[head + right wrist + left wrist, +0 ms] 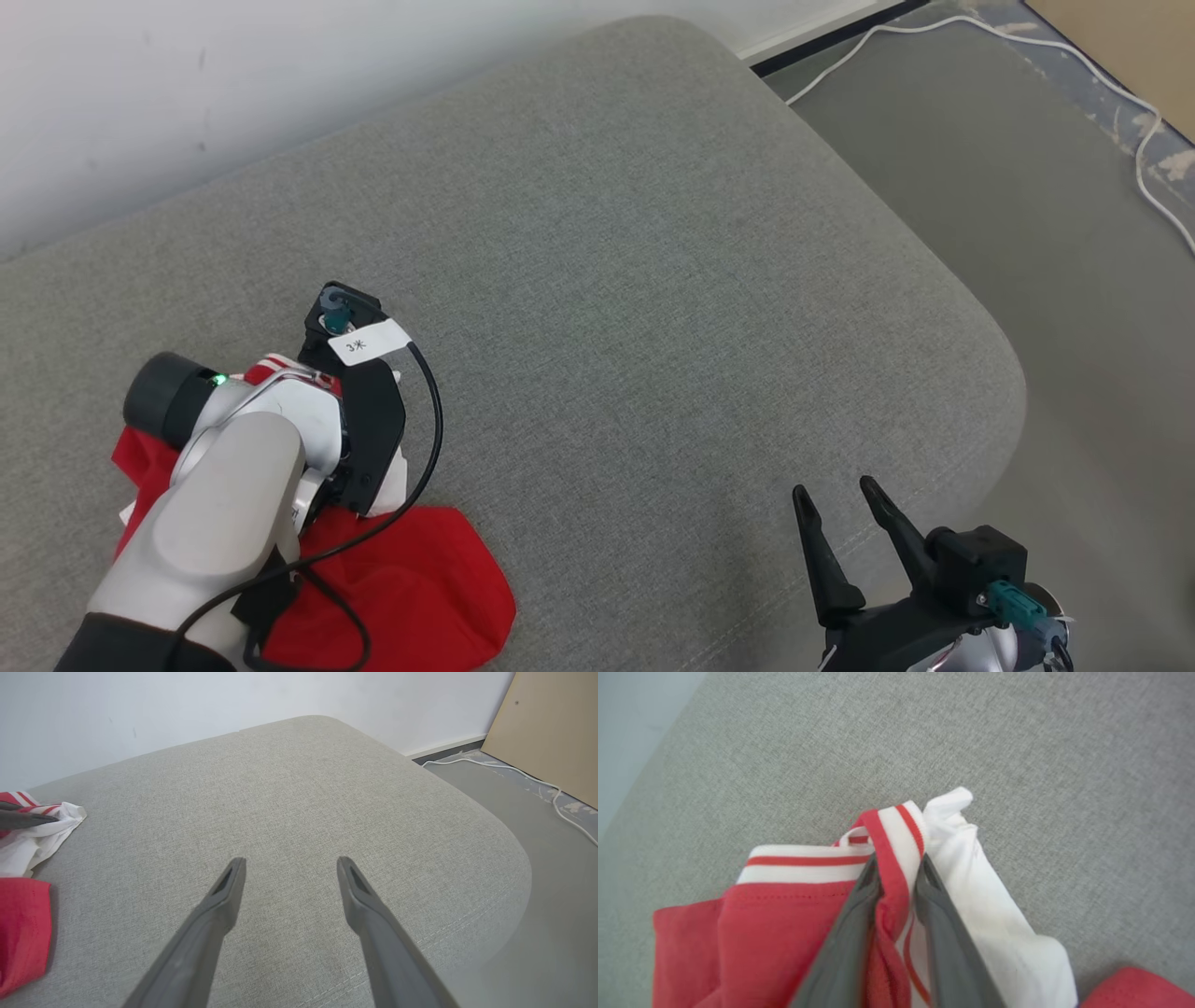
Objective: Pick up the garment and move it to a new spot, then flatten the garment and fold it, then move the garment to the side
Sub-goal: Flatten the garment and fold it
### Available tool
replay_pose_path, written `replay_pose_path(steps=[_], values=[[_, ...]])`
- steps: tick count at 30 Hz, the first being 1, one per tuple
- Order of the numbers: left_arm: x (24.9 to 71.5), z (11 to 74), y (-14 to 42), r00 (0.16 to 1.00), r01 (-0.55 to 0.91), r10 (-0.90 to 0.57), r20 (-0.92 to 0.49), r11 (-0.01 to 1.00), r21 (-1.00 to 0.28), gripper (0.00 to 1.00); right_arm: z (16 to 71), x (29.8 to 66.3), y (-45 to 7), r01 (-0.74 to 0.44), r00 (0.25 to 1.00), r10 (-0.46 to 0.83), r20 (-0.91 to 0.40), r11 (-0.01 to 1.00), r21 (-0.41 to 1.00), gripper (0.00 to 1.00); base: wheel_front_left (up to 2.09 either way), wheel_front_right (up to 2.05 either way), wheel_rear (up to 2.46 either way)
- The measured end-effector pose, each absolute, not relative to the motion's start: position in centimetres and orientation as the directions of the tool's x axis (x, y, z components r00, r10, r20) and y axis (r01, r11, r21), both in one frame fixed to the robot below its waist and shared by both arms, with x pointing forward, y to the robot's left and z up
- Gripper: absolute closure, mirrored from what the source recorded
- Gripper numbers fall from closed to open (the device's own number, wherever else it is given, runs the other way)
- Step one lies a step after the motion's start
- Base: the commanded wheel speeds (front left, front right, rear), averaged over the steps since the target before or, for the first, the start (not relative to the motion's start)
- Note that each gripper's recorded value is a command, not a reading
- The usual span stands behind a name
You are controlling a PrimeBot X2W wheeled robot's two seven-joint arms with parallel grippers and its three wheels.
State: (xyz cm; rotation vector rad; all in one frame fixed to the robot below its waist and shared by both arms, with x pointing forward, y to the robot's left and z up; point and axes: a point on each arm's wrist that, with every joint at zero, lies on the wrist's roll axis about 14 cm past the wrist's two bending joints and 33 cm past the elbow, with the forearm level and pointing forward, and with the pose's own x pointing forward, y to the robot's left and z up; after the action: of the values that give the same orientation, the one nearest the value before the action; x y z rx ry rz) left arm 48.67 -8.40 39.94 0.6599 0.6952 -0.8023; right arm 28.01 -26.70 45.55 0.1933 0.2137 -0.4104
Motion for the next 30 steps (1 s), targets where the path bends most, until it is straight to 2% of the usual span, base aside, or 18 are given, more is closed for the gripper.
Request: replay_pose_path(steps=[4,8,13,17,28,30], values=[[48.2,40.7,-9.3,0.505,0.817,-0.449,-0.737,0.524,0.24,1.0,45.3,27.9,-26.4,0.409,0.897,-0.367,-0.247,0.901,0.147,0.0,0.0,0.0,0.0],[47.2,43.4,-12.8,0.497,0.839,-0.565,-0.659,0.507,0.199,1.0,45.5,27.7,-26.5,0.41,0.899,-0.369,-0.238,0.899,0.152,0.0,0.0,0.0,0.0],[46.5,51.6,-18.7,0.494,0.867,-0.765,-0.414,0.465,0.176,1.0,45.6,27.6,-26.0,0.395,0.906,-0.355,-0.231,0.904,0.161,0.0,0.0,0.0,0.0],[45.7,57.5,-21.6,0.469,0.882,-0.857,-0.212,0.441,0.169,1.0,45.9,27.3,-26.1,0.398,0.907,-0.36,-0.219,0.902,0.166,0.0,0.0,0.0,0.0],[43.2,71.5,-25.0,0.356,0.891,-0.909,0.218,0.4,0.215,1.0,45.8,24.8,-26.7,0.438,0.893,-0.402,-0.203,0.88,0.184,0.0,0.0,0.0,0.0],[41.3,73.6,-25.7,0.281,0.915,-0.911,0.301,0.349,0.202,1.0,45.8,24.7,-26.5,0.438,0.893,-0.402,-0.202,0.88,0.186,0.0,0.0,0.0,0.0]])
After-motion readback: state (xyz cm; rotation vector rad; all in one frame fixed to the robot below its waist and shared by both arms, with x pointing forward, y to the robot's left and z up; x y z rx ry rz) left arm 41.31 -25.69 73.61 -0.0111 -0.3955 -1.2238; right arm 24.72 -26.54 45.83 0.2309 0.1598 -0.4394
